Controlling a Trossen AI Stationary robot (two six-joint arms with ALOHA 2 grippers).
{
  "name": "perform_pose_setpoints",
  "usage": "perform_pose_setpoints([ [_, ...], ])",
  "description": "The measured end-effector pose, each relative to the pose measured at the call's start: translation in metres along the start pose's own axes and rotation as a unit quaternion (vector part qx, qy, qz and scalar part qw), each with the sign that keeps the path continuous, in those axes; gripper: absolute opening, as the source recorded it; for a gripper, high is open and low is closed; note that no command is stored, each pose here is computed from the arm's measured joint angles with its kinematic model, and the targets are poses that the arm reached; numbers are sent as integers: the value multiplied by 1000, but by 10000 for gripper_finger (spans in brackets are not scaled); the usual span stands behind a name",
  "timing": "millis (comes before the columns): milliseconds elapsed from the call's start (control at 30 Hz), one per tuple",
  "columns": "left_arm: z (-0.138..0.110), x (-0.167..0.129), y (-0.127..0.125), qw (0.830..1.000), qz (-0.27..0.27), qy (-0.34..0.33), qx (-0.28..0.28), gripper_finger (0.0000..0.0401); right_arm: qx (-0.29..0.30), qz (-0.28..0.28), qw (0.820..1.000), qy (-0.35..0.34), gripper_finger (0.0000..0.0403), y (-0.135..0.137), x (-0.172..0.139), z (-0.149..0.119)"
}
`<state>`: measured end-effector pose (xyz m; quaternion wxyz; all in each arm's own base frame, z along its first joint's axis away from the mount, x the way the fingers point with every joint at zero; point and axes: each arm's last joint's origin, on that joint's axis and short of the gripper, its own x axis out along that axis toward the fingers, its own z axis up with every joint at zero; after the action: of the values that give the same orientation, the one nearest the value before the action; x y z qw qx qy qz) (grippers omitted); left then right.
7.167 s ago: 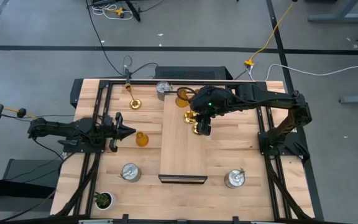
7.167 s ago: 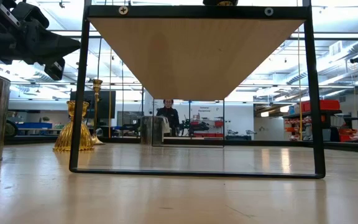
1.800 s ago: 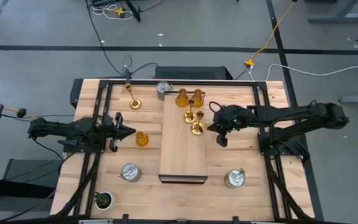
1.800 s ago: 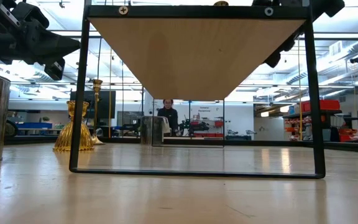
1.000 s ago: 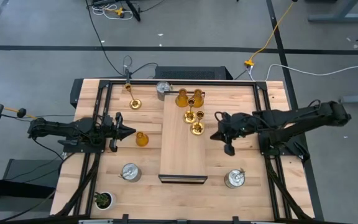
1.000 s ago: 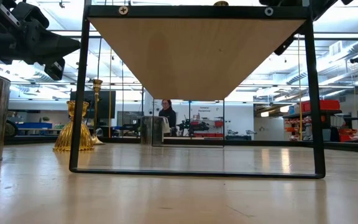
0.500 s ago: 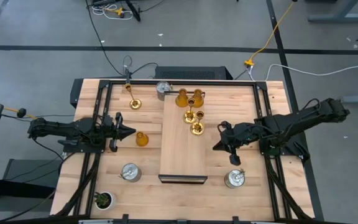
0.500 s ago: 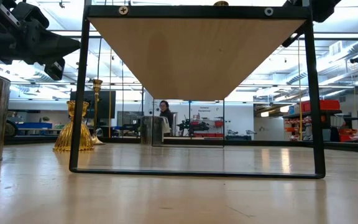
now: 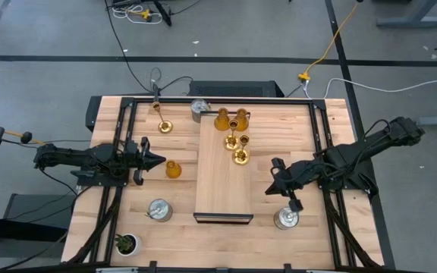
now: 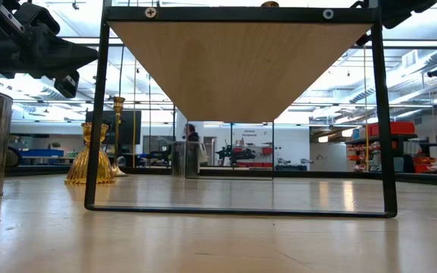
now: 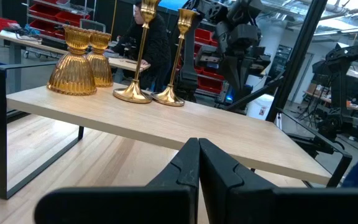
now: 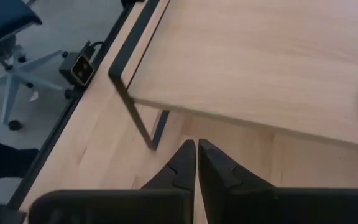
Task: Pick & Place candle stick holders
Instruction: Put the bottom right scented candle on the shelf
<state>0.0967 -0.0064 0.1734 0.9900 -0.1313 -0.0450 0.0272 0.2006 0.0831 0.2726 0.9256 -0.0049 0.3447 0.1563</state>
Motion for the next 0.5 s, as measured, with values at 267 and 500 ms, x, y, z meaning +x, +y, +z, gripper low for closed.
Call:
perform_pose_setpoints([
  [267,0,0,0,1000,0,0,0,10,-57,11,998,29,27,7,0,-6],
  [500,0,0,0,1000,0,0,0,10,-119,9,992,28,77,14,-1,-8],
])
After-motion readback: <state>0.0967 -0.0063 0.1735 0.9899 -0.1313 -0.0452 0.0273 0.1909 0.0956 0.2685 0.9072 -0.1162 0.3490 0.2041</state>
